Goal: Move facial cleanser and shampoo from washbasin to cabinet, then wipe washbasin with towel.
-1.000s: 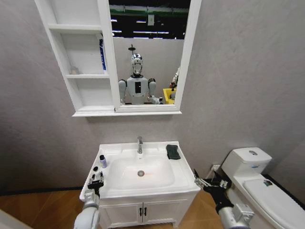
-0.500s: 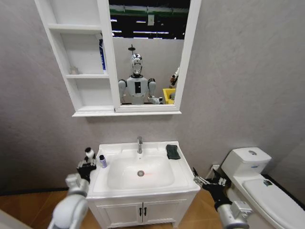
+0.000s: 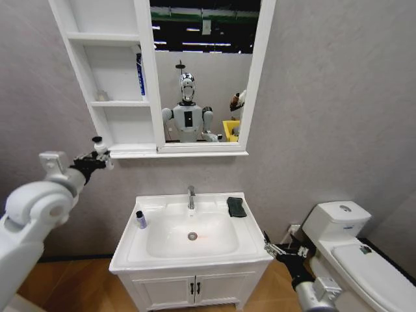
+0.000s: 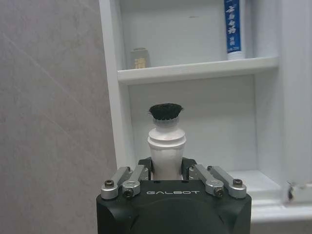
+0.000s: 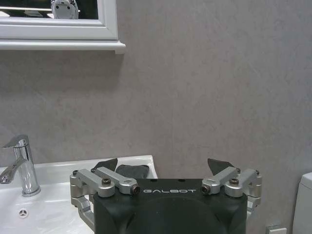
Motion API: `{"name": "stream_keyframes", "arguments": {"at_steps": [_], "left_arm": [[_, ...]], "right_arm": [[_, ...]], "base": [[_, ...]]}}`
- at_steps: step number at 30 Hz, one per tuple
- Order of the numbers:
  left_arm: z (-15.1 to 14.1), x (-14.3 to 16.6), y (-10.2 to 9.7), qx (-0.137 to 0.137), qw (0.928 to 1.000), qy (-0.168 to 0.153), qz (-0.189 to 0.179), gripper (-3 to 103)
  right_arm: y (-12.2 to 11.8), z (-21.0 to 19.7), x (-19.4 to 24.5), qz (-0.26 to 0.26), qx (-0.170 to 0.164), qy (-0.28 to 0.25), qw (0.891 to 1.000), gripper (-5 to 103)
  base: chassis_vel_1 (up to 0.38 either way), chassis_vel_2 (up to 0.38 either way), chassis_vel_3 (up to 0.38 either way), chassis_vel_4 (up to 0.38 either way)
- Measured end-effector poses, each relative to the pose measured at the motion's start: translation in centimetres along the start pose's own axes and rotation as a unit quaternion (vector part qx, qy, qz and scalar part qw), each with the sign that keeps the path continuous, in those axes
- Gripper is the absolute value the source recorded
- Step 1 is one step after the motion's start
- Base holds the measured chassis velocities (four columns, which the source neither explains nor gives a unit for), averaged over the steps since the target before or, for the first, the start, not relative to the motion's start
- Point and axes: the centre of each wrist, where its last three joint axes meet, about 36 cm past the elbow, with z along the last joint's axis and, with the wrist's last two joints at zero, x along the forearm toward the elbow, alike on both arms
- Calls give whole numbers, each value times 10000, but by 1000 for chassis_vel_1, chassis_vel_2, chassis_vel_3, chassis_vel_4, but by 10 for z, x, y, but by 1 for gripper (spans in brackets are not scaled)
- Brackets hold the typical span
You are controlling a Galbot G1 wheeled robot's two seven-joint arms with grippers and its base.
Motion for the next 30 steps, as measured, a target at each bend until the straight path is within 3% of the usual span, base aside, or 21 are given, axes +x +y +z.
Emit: {"name": "stream_keyframes", "arguments": {"at_steps": [9,16,23,30], "left_arm": [[-28,-59,6,391,9979,479,168,30],[-53,-85,-2,477,9977,363,319,30],[-49,-125,-14,196,9986,499,-13,30],[-39,-137,-20,64,9978,644,-136,30]], "right_arm": [[-4,1,6,69,29,0,10000,100],[-1,9,9,111,75,33,9999,100],[-1,16,14,144,78,92,9998,100],[-5,22,16,193,113,117,9997,100]], "base": [[0,0,0,0],[0,0,0,0],[0,0,0,0],[0,0,0,0]]}}
